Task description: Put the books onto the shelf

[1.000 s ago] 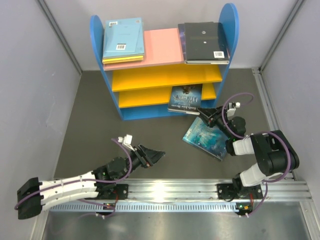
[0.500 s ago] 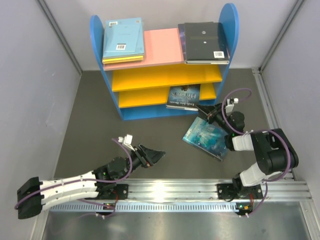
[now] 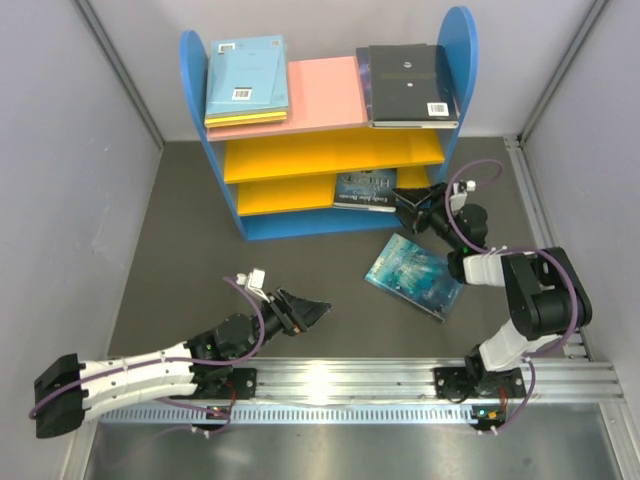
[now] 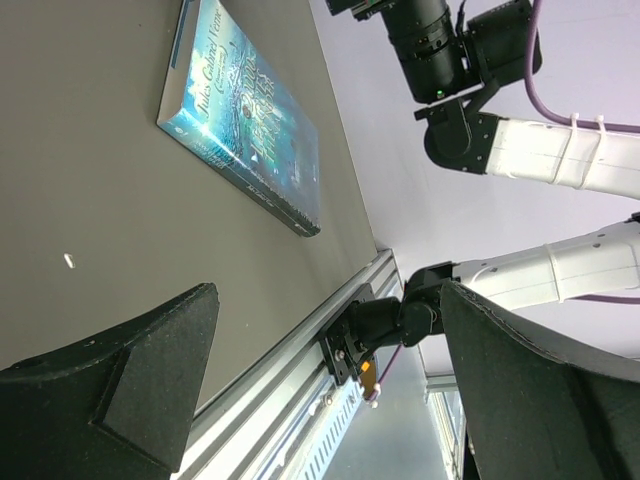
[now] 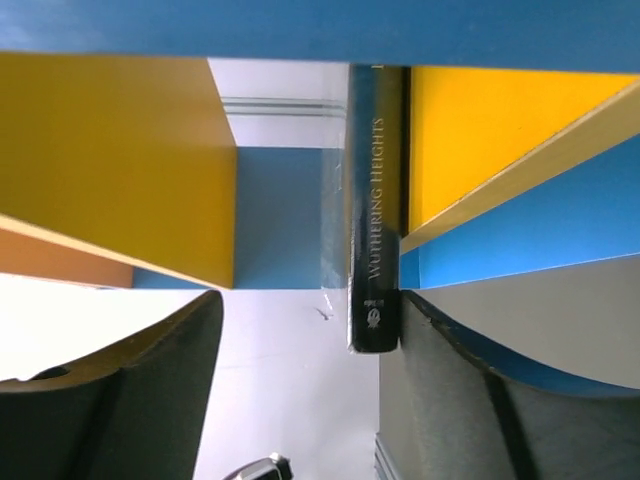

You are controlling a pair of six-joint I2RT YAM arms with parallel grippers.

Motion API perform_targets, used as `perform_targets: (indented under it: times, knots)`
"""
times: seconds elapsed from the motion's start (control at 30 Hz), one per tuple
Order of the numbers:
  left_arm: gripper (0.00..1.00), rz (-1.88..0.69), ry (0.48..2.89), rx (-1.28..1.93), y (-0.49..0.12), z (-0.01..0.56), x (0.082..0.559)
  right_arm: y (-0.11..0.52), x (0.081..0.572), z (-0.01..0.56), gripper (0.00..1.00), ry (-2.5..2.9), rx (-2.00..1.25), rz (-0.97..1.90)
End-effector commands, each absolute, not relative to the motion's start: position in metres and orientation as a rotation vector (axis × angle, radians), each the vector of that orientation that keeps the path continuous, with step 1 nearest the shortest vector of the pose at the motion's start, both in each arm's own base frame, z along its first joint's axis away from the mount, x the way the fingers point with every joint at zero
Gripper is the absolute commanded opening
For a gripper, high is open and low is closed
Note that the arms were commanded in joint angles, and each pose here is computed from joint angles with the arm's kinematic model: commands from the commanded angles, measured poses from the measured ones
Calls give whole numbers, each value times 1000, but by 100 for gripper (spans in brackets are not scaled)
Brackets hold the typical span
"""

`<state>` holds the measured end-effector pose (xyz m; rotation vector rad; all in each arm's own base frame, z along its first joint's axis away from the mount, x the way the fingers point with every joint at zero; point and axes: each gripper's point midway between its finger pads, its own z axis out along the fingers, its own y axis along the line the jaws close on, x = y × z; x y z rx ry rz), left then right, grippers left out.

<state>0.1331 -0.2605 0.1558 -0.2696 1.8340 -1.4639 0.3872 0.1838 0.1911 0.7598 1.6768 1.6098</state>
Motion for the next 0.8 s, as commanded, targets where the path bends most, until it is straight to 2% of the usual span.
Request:
perform_targets:
  times: [0.0, 0.3, 0.4, 0.43, 0.5, 0.53, 0.57, 0.6, 0.67, 0.77]
  knots:
    - [97, -1326, 1966, -251, -235, 72, 125, 176, 381, 217, 70, 1574, 666, 1663]
    - [97, -1326, 1966, -250, -235, 72, 125, 175, 345, 205, 76, 1630, 598, 1686]
    - [97, -1327, 1964, -252, -235, 72, 125, 166, 329, 208, 76, 1653, 522, 1592]
    - [97, -1324, 1966, -252, -235, 71, 125, 160, 325, 181, 76, 1777, 615, 1523]
    - [97, -1321, 1967, -253, -235, 71, 125, 137, 321, 188, 78, 1787, 508, 1278]
    - [97, -1324, 1966, -252, -236, 72, 125, 125, 311, 160, 80, 1947, 602, 1140]
    - [97, -1325, 1969, -249, -236, 72, 125, 111, 306, 173, 84, 1918, 468, 976]
    - [98, -1331, 1968, -212, -238, 73, 122, 91, 307, 168, 86, 1925, 509, 827]
    - [98, -1330, 1978, -193, -243, 76, 122, 68, 297, 155, 89, 1996, 519, 658]
    - [98, -1306, 2022, -165, -251, 73, 121, 38, 296, 121, 89, 2094, 626, 585]
